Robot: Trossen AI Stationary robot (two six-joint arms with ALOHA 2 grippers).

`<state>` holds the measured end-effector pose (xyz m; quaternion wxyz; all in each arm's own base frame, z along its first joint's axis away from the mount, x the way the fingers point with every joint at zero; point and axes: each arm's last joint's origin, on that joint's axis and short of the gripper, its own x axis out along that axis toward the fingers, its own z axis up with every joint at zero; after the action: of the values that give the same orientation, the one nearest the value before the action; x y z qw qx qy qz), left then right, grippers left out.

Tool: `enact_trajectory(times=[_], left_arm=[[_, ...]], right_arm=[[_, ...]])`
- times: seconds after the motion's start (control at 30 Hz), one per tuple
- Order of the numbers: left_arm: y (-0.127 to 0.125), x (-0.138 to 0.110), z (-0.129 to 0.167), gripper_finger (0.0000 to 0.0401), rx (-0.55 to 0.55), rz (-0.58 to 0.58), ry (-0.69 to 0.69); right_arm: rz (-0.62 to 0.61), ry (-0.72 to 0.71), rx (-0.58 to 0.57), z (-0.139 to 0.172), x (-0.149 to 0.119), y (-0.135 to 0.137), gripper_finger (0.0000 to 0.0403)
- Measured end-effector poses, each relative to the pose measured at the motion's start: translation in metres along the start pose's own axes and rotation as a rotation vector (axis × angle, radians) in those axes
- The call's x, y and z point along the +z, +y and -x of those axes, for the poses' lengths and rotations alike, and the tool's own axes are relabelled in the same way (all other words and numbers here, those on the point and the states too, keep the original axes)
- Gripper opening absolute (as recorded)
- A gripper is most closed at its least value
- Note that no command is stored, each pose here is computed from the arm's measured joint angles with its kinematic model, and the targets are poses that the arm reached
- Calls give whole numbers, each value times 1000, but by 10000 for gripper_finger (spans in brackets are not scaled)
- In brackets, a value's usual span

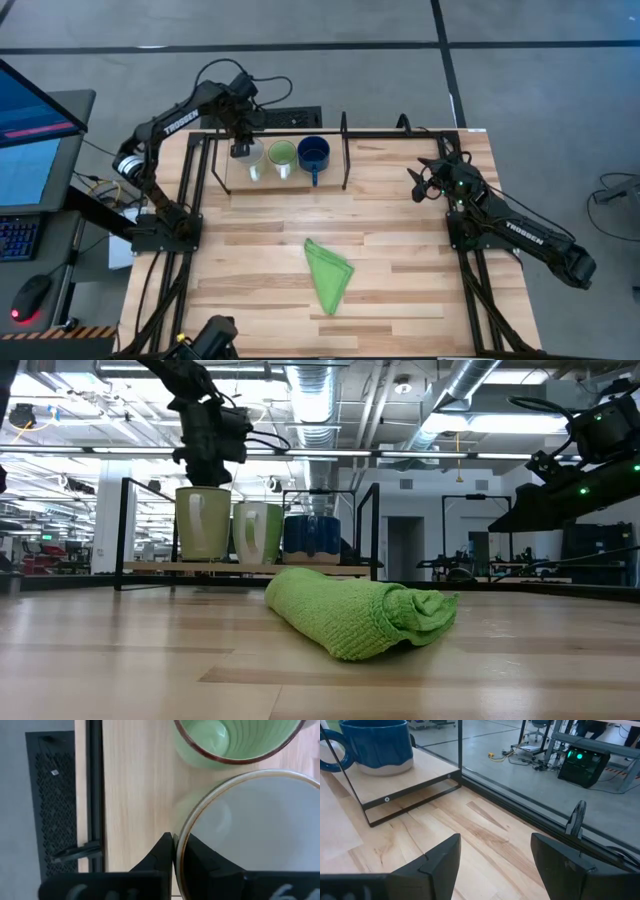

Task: Stack small to large cups/mugs on shelf
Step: Put the white mug on the shelf

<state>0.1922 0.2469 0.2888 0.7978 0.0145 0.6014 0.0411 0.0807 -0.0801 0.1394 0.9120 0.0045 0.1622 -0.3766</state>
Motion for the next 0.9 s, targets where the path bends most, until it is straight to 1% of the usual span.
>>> enact_trajectory(times=[0.1, 0.2, 0.37, 0.6, 0.77, 0.9], left_arm=[[1, 1, -4, 10, -14, 11, 5], [3, 0, -13, 10, -35, 21, 45], [8, 2, -24, 10, -59, 28, 57], [10, 3, -27, 10, -58, 36, 54], [12, 4, -28, 35, -35, 38, 49], [12, 4, -32, 38, -36, 40, 59]], right_arm=[[0, 0, 0, 0, 0, 0, 265], [0, 0, 0, 0, 0, 0, 265], [0, 0, 0, 0, 0, 0, 265], [0, 0, 0, 0, 0, 0, 265], [0, 0, 0, 0, 0, 0, 265], [0, 0, 0, 0, 0, 0, 265]])
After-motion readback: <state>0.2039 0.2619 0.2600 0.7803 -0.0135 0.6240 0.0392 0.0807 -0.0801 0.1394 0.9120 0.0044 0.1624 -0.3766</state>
